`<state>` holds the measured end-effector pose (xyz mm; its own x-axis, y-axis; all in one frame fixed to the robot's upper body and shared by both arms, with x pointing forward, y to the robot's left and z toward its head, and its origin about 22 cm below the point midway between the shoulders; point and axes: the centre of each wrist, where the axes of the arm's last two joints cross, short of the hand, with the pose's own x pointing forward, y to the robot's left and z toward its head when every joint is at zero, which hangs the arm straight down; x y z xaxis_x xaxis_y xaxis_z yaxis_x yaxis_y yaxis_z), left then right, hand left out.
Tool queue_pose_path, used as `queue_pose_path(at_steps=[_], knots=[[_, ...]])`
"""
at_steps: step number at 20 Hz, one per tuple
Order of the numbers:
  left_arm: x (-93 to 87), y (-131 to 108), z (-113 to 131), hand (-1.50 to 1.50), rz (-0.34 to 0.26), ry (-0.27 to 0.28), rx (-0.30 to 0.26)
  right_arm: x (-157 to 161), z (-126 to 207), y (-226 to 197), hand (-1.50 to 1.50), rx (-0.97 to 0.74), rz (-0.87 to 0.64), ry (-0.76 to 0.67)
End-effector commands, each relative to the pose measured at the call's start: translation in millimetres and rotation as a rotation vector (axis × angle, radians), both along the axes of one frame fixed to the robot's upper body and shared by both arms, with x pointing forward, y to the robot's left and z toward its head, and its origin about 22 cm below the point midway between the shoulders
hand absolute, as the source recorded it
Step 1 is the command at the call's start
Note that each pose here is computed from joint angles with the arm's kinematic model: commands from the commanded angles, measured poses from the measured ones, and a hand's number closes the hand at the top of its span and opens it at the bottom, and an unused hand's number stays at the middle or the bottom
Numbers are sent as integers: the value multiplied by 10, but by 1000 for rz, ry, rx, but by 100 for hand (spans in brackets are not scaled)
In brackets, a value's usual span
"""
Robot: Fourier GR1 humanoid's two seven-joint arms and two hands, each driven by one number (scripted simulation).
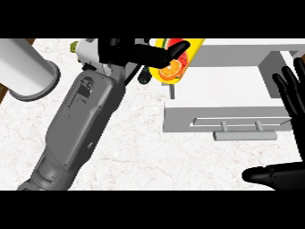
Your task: Pick up the cup, place it into the drawer and close the drawer
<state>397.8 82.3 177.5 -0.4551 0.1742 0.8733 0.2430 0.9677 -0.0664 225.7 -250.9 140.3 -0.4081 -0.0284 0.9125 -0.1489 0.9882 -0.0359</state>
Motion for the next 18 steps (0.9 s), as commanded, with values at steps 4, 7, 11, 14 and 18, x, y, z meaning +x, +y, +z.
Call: queue_pose_path(at_steps=[4, 7, 11, 14, 18], knots=[[174, -375, 91, 150, 38, 35, 38, 54, -7, -108, -150, -7, 15, 1], [229, -432, 17, 150, 21, 63, 51, -100, -152, 51, -150, 5, -6, -1], [194, -523, -138, 150, 32, 75, 64, -25, 17, 54, -150, 14, 11, 6], [341, -521, -172, 150, 59, 114, 98, 64, -42, -28, -150, -12, 44, -6], [310, -582, -346, 150, 56, 115, 165, 86, -33, 1, -150, 4, 29, -14]])
